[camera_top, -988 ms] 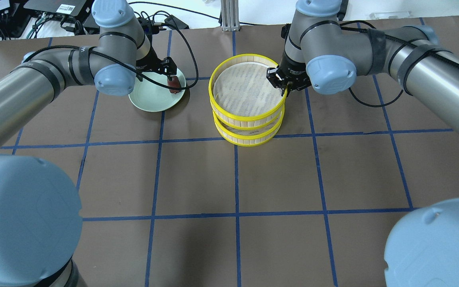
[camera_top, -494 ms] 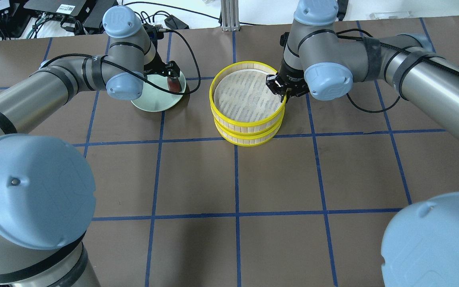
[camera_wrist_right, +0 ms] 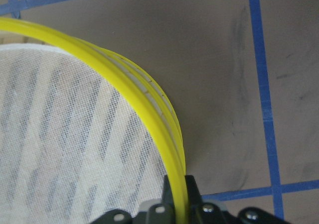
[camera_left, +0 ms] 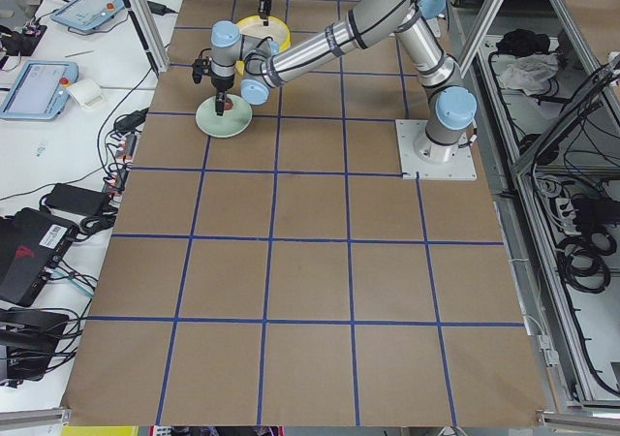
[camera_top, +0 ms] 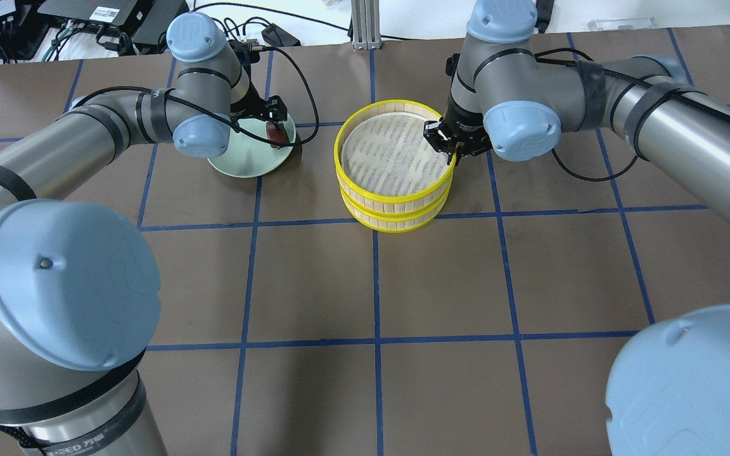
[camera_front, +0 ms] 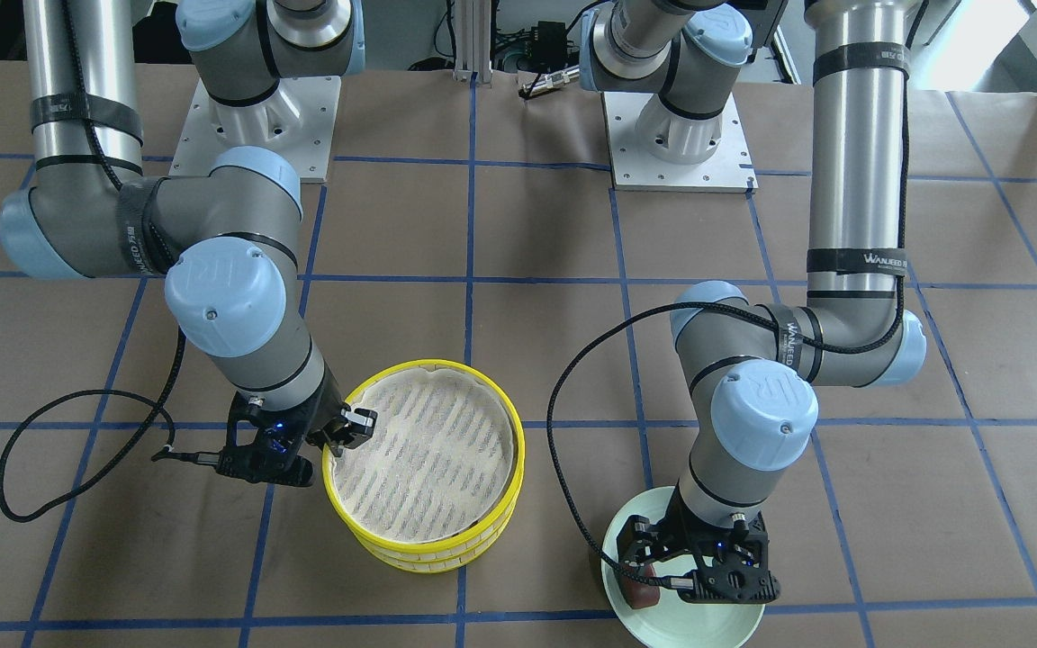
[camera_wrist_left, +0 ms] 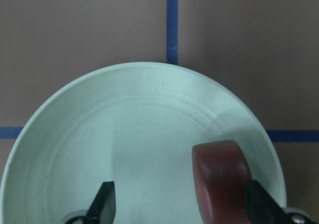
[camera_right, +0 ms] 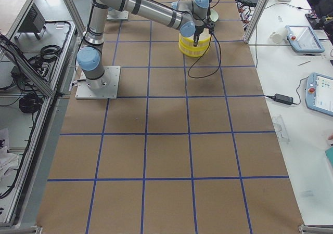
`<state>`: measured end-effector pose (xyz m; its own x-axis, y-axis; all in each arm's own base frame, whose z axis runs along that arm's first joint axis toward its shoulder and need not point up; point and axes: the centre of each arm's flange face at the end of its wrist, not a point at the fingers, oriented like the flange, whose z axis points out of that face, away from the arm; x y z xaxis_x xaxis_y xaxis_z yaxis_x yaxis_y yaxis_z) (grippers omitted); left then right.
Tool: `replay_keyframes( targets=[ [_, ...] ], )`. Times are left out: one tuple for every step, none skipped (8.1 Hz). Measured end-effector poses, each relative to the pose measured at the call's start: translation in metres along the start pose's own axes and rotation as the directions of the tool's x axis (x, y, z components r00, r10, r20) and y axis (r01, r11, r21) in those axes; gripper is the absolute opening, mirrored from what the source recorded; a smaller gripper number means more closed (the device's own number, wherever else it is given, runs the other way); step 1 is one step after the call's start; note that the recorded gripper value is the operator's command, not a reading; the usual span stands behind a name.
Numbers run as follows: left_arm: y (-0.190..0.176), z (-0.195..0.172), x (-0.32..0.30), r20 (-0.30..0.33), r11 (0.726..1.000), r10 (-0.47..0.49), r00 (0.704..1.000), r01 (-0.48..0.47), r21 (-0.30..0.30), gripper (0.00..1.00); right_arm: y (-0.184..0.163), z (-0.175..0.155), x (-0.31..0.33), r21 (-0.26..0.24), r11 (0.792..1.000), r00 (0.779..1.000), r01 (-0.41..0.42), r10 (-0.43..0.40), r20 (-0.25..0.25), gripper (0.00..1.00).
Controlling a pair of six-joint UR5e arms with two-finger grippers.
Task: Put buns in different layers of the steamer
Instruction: 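Grasp the brown bun with the left gripper while the right gripper releases and rises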
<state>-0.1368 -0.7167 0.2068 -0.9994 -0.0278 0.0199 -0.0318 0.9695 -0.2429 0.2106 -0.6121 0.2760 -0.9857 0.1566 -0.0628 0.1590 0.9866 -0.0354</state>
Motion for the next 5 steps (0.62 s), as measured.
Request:
replay_keyframes(
  targets=[
    [0.0007, 0.0064, 0.0006, -0.008, 1.0, -0.03, 1.0, 0.03, -0.008, 0.88, 0.0005, 0.0009, 0.0003, -0.002, 1.0, 1.0, 0.0, 0.0, -0.001, 0.0],
    [0.0014, 0.0108, 0.0008, -0.012, 0.999, -0.048, 0.999, 0.048, -0.015, 0.88, 0.0016, 0.0026, 0.0007, -0.005, 1.0, 1.0, 0.0, 0.0, -0.002, 0.0],
    [0.0014, 0.0125, 0.001, -0.014, 0.998, -0.056, 0.998, 0.056, -0.017, 0.89, 0.0024, 0.0038, 0.0009, -0.008, 1.0, 1.0, 0.0, 0.0, -0.003, 0.0],
    [0.001, 0.0124, 0.001, -0.014, 0.998, -0.059, 0.998, 0.059, -0.016, 0.91, 0.0028, 0.0044, 0.0011, -0.01, 1.0, 1.0, 0.0, 0.0, -0.004, 0.06],
    [0.0003, 0.0116, 0.001, -0.014, 0.998, -0.06, 0.998, 0.059, -0.014, 0.94, 0.0029, 0.0046, 0.0012, -0.011, 1.0, 1.0, 0.0, 0.0, -0.004, 0.18]
  ],
)
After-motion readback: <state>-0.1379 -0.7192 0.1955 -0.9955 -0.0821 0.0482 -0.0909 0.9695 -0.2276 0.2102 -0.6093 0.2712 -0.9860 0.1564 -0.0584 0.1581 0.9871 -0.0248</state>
